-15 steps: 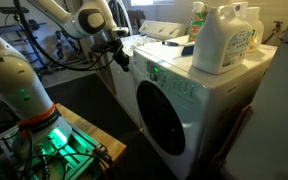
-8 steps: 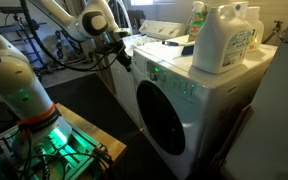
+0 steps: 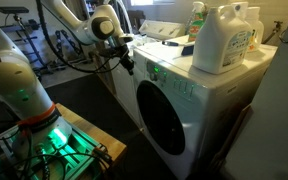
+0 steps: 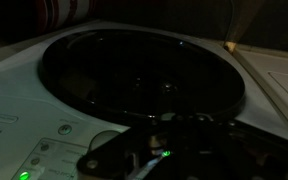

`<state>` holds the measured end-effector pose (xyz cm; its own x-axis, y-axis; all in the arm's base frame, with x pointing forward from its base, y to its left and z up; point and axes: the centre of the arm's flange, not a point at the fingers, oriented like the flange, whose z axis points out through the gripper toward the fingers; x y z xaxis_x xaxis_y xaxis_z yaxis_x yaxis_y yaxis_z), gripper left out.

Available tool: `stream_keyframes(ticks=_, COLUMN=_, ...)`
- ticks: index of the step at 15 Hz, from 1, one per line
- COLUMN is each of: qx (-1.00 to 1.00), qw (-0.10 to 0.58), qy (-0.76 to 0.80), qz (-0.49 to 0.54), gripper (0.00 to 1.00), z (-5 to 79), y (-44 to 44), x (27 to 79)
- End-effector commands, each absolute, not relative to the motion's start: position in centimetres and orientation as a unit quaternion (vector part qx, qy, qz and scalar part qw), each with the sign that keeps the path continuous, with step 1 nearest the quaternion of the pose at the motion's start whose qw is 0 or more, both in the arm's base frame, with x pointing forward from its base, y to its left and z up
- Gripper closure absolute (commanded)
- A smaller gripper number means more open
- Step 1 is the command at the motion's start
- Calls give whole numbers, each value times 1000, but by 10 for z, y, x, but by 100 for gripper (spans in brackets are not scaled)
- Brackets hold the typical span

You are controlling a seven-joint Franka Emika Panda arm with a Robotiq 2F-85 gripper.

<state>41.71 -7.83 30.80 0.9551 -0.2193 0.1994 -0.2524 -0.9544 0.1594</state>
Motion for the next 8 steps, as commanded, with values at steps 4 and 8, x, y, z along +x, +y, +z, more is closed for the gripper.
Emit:
stream_keyframes(ticks=4, qx=978, qw=115, qy=-140, qz=103, gripper=100, z=275, y=-83, x=445)
stream_keyframes(ticks=8, qx=974, qw=121, qy=-147, qz=125, gripper=100, z=265, y=-88, x=457)
